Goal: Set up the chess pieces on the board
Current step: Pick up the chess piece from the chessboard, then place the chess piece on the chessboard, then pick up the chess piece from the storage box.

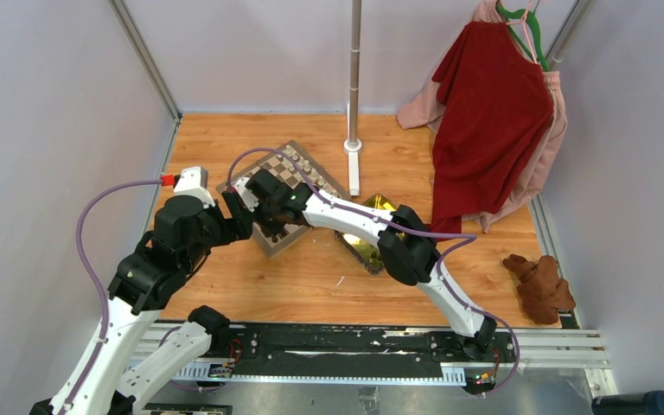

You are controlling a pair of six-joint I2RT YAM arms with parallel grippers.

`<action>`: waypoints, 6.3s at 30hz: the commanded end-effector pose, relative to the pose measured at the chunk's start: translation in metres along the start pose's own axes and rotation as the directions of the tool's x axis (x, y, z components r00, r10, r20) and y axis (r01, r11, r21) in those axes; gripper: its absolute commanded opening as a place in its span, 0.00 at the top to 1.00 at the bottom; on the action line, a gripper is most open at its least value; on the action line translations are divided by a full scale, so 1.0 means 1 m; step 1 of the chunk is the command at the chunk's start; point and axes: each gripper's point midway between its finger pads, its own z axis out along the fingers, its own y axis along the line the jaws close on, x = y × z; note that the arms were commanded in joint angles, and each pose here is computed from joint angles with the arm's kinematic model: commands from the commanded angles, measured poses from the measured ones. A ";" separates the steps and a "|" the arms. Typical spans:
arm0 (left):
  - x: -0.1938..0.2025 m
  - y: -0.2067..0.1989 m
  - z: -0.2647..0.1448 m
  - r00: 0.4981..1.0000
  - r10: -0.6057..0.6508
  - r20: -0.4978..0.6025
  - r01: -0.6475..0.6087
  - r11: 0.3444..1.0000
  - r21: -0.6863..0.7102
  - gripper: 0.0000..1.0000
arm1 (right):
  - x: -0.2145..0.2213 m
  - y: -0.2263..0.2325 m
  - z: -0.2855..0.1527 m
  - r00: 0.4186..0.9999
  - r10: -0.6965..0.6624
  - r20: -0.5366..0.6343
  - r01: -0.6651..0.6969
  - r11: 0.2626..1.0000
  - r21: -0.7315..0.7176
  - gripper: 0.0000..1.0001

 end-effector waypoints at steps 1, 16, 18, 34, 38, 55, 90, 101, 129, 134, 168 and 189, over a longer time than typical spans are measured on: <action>-0.001 0.001 0.005 1.000 0.021 0.011 -0.021 1.000 -0.008 0.17 | -0.002 -0.008 0.003 1.000 0.000 -0.008 0.000 1.000 0.013 0.88; -0.001 0.000 0.010 0.999 0.052 0.004 -0.052 0.999 -0.009 0.17 | -0.009 -0.017 0.007 1.000 -0.005 -0.001 0.006 0.999 0.045 0.91; -0.001 0.000 0.010 0.998 0.056 0.003 -0.056 0.998 -0.009 0.17 | -0.005 -0.018 0.008 1.000 -0.006 -0.012 0.007 0.999 0.048 0.91; 0.000 0.001 0.010 0.998 0.063 0.005 -0.063 0.998 -0.007 0.17 | 0.002 -0.018 0.008 1.000 -0.003 -0.030 0.005 0.999 0.049 0.78; 0.001 0.001 0.010 0.998 0.063 0.003 -0.063 0.998 -0.009 0.15 | 0.003 -0.018 0.007 0.999 -0.004 -0.033 0.005 0.999 0.046 0.70; -0.014 -0.003 0.007 0.998 0.048 0.035 -0.048 0.999 -0.010 0.14 | -0.020 -0.015 -0.017 1.000 -0.013 0.026 0.012 0.999 0.044 0.65; 0.012 -0.054 0.070 0.983 0.063 -0.171 -0.044 0.992 0.117 0.11 | 0.037 -0.117 -0.142 0.970 0.214 0.115 -0.241 0.905 0.350 0.63; 0.043 -0.075 0.100 0.945 0.146 -0.292 -0.082 0.972 0.222 0.13 | 0.101 -0.137 -0.200 0.936 0.332 0.117 -0.348 0.824 0.447 0.64; 0.142 -0.220 0.132 0.669 0.691 -0.276 -0.380 0.636 0.672 0.19 | 0.225 -0.141 -0.278 0.773 0.571 0.276 -0.617 0.576 0.536 0.72; 0.160 -0.228 0.144 0.623 0.731 -0.277 -0.392 0.598 0.699 0.21 | 0.225 -0.148 -0.295 0.761 0.548 0.348 -0.638 0.534 0.555 0.74; 0.233 -0.238 0.215 0.472 0.833 -0.289 -0.486 0.519 0.703 0.40 | 0.222 -0.163 -0.308 0.778 0.499 0.383 -0.622 0.518 0.587 0.76; 0.242 -0.236 0.217 0.466 0.829 -0.308 -0.469 0.527 0.709 0.56 | 0.227 -0.164 -0.306 0.782 0.501 0.371 -0.615 0.522 0.591 0.76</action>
